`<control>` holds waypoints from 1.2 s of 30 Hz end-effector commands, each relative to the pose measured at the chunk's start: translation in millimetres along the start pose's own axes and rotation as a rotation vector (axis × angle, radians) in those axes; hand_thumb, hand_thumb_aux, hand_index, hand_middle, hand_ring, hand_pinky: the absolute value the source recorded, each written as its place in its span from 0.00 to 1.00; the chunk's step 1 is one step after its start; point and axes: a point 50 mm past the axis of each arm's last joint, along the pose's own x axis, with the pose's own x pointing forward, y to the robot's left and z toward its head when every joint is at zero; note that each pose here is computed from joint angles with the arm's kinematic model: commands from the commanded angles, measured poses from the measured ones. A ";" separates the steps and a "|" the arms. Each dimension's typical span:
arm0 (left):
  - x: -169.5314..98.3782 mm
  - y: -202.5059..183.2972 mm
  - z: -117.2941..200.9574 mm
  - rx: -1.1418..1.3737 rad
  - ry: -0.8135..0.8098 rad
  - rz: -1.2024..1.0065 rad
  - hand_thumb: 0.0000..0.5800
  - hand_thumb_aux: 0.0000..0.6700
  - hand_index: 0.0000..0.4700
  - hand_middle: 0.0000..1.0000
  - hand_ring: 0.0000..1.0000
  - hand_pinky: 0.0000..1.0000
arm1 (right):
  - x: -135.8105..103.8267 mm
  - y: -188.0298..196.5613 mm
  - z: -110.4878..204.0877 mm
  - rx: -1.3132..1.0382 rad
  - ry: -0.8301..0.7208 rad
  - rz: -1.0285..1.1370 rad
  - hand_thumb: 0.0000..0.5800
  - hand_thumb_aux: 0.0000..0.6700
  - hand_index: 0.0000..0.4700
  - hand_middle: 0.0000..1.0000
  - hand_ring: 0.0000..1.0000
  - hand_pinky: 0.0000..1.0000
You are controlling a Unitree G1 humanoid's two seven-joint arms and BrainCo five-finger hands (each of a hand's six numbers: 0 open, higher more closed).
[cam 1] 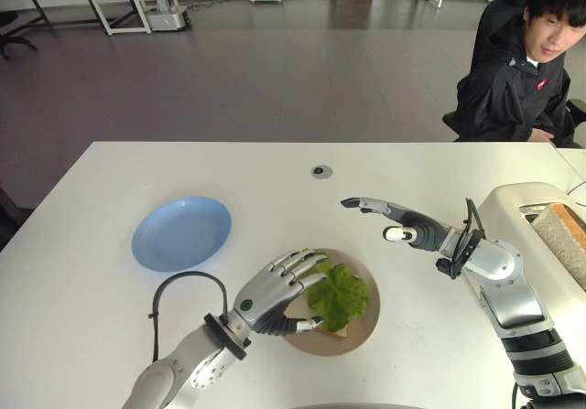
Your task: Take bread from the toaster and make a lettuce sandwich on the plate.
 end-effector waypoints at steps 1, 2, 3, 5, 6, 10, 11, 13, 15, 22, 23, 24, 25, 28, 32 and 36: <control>-13.3 32.8 -21.9 0.077 0.040 0.078 0.69 0.44 0.44 0.00 0.00 0.00 | -6.2 -15.0 1.7 -0.057 0.010 -0.043 0.00 0.00 0.00 0.00 0.00 0.00; -15.4 41.1 -27.3 0.057 0.061 0.121 0.74 0.49 0.49 0.00 0.00 0.00 | -13.3 -26.3 5.5 -0.099 0.009 -0.088 0.00 0.00 0.00 0.00 0.00 0.00; -16.7 46.5 -31.3 0.018 0.083 0.169 0.81 0.56 0.56 0.00 0.00 0.00 | -22.8 -39.1 12.2 -0.152 0.007 -0.134 0.00 0.00 0.00 0.00 0.00 0.00; -16.8 47.4 -35.0 -0.090 0.122 0.241 0.83 0.58 0.58 0.00 0.00 0.00 | -45.4 -62.3 31.2 -0.282 0.005 -0.211 0.00 0.00 0.00 0.00 0.00 0.00; -15.7 45.5 -35.2 -0.143 0.133 0.264 0.82 0.58 0.58 0.00 0.00 0.00 | -54.3 -69.3 39.8 -0.329 0.005 -0.233 0.00 0.00 0.00 0.00 0.00 0.00; 1.8 23.5 -24.2 -0.335 0.123 0.285 0.49 0.29 0.29 0.00 0.00 0.00 | -100.6 -93.9 82.6 -0.616 0.089 -0.274 0.00 0.00 0.00 0.00 0.00 0.00; 5.3 21.1 -22.2 -0.362 0.116 0.289 0.51 0.30 0.30 0.00 0.00 0.00 | -109.8 -97.5 89.9 -0.668 0.118 -0.270 0.00 0.00 0.00 0.00 0.00 0.00; 11.1 19.0 -21.5 -0.380 0.105 0.289 0.52 0.31 0.31 0.00 0.00 0.00 | -131.4 -104.8 93.9 -0.754 0.242 -0.255 0.00 0.00 0.00 0.00 0.00 0.00; 13.7 18.7 -23.4 -0.375 0.103 0.288 0.40 0.23 0.23 0.00 0.00 0.00 | -162.6 -115.3 81.2 -0.815 0.499 -0.248 0.00 0.00 0.00 0.00 0.00 0.00; 24.3 17.4 -24.5 -0.358 0.075 0.280 0.00 0.00 0.00 0.00 0.00 0.00 | -232.1 -102.5 18.8 -0.628 1.039 -0.145 0.00 0.00 0.00 0.00 0.00 0.00; 25.2 18.1 -25.1 -0.353 0.072 0.283 0.00 0.00 0.00 0.00 0.00 0.00 | -232.7 -101.6 17.0 -0.624 1.048 -0.148 0.00 0.00 0.00 0.00 0.00 0.00; 25.0 19.0 -25.9 -0.349 0.075 0.288 0.00 0.00 0.00 0.00 0.00 0.00 | -232.0 -101.4 15.8 -0.622 1.051 -0.148 0.00 0.00 0.00 0.00 0.00 0.00; 24.4 19.8 -26.7 -0.346 0.079 0.292 0.00 0.00 0.00 0.00 0.00 0.00 | -231.1 -101.4 14.7 -0.622 1.053 -0.146 0.00 0.00 0.00 0.00 0.00 0.00; 21.0 20.5 -28.2 -0.339 0.094 0.299 0.00 0.00 0.00 0.00 0.00 0.00 | -223.9 -97.9 9.2 -0.606 1.044 -0.114 0.00 0.00 0.00 0.00 0.00 0.00; 18.9 20.2 -28.6 -0.328 0.102 0.300 0.00 0.00 0.00 0.00 0.00 0.00 | -215.8 -94.0 0.1 -0.586 1.047 -0.075 0.61 0.37 0.37 0.00 0.00 0.00; 17.0 20.8 -29.1 -0.315 0.106 0.301 0.00 0.00 0.00 0.00 0.00 0.00 | -203.1 -86.1 -5.3 -0.561 0.997 -0.022 0.75 0.50 0.50 0.00 0.00 0.00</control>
